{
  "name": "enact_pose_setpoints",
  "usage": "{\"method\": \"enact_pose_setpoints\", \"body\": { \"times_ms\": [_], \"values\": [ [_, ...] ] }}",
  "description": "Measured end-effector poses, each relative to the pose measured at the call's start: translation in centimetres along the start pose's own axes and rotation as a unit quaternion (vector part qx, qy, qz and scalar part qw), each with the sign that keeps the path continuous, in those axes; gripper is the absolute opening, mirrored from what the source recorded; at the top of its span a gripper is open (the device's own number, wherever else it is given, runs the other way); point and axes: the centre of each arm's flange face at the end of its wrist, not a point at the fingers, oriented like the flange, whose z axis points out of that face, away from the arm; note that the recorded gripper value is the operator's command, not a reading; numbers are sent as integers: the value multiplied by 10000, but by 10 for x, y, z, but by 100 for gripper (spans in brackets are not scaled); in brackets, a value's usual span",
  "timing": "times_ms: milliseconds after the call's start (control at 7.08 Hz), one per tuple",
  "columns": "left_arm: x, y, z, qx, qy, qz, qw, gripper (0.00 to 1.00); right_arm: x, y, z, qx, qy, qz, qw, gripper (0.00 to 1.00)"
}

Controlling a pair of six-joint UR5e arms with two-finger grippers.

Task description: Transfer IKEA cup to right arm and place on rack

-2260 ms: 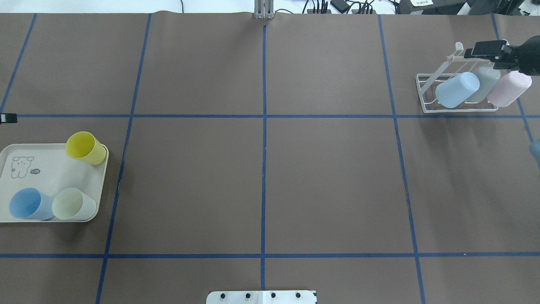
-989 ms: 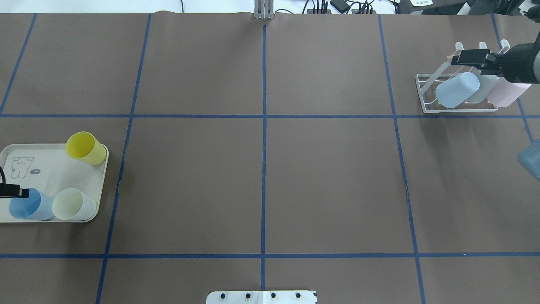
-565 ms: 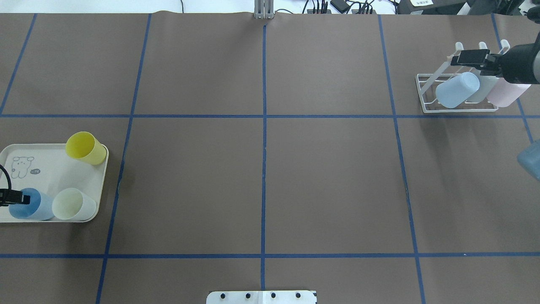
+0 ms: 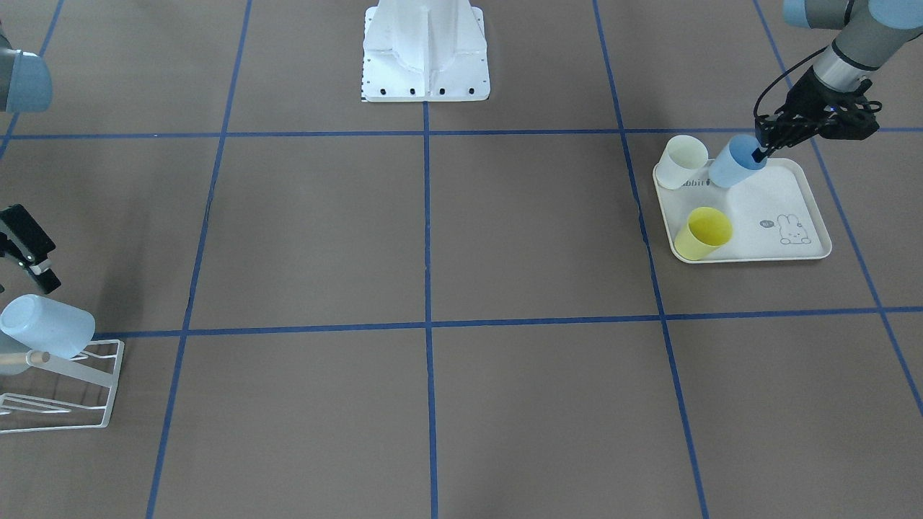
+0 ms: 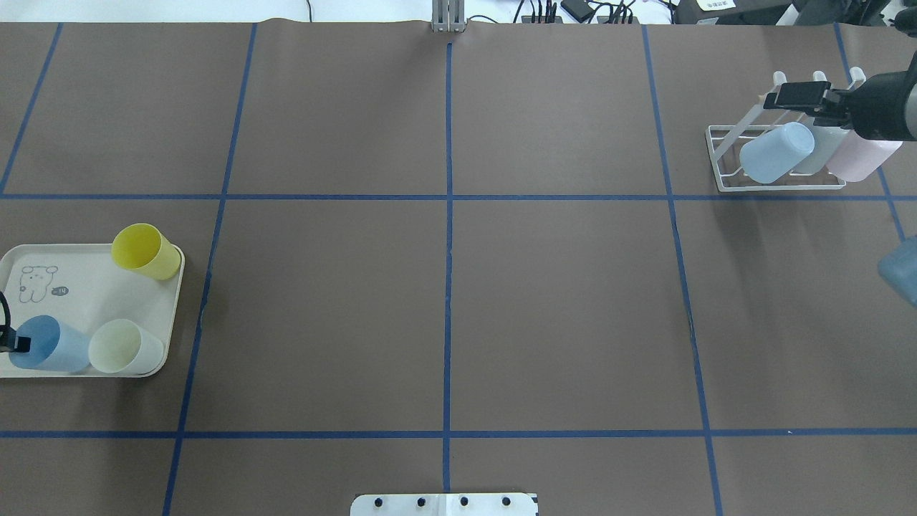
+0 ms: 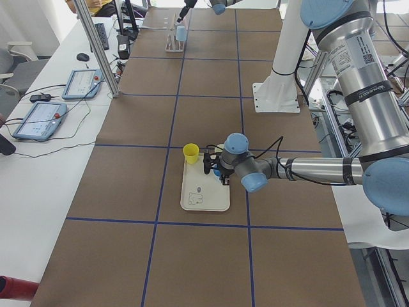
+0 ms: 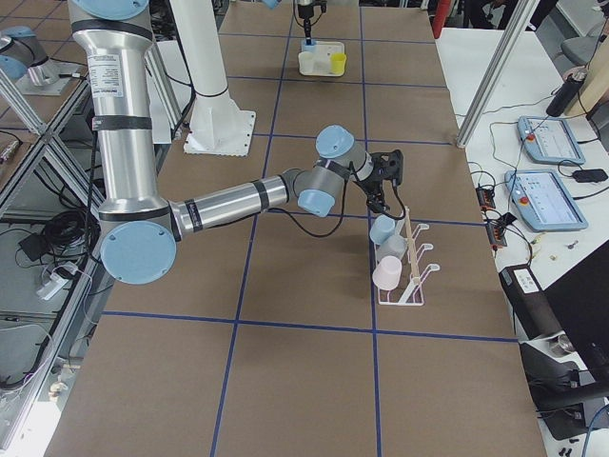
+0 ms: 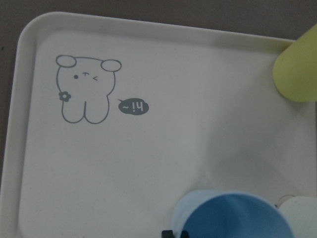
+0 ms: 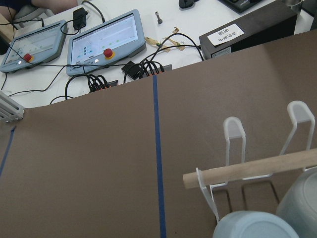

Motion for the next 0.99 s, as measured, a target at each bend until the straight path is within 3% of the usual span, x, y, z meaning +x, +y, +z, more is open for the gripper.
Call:
{"method": "enact_pose_setpoints", "body": {
  "times_ms": [283,565,848,989],
  "values": [
    [3,-1,-49,339,114,-127,9993,0,-3,0,-2,-4,-23,-4,10000,100],
    [31,-42,-85,912,444,-199,9946,0,-19,-5,-4,17,-140,113,9998,100],
    [80,-89,-109,1400,947,-193,9854,0,-66,-2,-1,-70,-492,573,9971,100],
    [117,-112,-119,1531,1325,-429,9784,0,-92,3,-1,-160,-697,852,9938,100]
  ]
}}
